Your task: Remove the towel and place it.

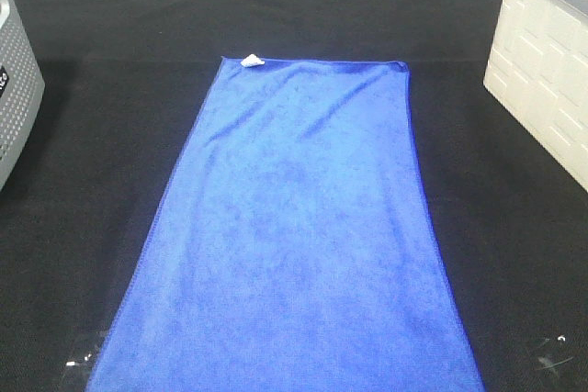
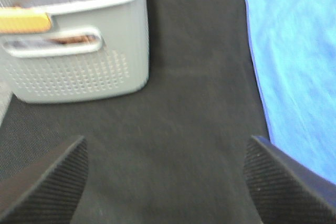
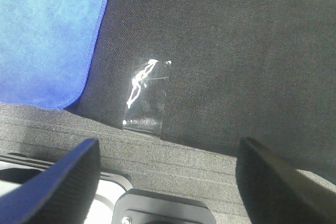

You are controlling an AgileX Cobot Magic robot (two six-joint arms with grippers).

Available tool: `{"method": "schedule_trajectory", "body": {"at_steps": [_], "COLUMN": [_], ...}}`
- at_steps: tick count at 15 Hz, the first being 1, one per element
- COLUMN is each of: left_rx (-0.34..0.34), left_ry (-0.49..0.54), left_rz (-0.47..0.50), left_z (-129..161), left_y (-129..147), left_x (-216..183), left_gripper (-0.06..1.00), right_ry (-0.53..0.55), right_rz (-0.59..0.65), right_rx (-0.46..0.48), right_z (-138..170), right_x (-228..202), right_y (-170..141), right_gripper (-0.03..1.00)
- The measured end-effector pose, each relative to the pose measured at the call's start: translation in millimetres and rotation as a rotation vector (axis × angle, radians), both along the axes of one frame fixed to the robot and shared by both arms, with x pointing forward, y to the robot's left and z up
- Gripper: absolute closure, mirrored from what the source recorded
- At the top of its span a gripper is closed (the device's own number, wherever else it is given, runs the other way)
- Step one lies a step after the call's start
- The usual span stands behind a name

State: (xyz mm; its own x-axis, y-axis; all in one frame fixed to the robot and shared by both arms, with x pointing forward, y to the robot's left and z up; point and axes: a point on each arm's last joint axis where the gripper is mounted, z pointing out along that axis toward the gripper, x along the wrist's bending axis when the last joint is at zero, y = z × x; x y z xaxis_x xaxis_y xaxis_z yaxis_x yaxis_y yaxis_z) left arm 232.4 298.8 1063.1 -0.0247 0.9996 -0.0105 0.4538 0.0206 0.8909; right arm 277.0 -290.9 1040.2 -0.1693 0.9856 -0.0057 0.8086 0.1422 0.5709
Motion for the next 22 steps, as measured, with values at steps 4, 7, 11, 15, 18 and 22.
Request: {"method": "schedule_trajectory", "body": {"at_steps": [4,7,11,15,18,22], "left_rx": [0.011,0.020,0.035,0.041,0.043,0.043], "left_ry": [-0.035,-0.044,-0.065,-0.029,-0.025,-0.025], "left_rz": [0.006,0.010,0.020,0.019,0.020,0.020], "left_z": [-1.4,-1.5,-1.5,-8.5,-8.8,-8.8], "left_y": [1.1,1.7,2.9,3.2,3.4,3.4], "left_x": [4.8,3.2,-0.3,1.7,1.5,1.5], "left_gripper": [0.18,0.18,0.18,0.18,0.18,0.18], "right_ry": [-0.066,-0.156,-0.307,-0.377,-0.398,-0.400], "right_rz": [0.001,0.002,0.001,0.000,0.001,0.002], "right_rx": [0.004,0.011,0.019,0.024,0.042,0.045], "right_z": [-1.8,0.3,1.5,1.2,-3.0,-3.0], "right_x": [-10.3,-22.6,-43.3,-48.4,-42.8,-42.6], "right_y": [-0.5,-0.9,-1.9,-2.3,-0.8,-0.6], "right_gripper": [0.26,0.26,0.26,0.26,0.26,0.26]}}
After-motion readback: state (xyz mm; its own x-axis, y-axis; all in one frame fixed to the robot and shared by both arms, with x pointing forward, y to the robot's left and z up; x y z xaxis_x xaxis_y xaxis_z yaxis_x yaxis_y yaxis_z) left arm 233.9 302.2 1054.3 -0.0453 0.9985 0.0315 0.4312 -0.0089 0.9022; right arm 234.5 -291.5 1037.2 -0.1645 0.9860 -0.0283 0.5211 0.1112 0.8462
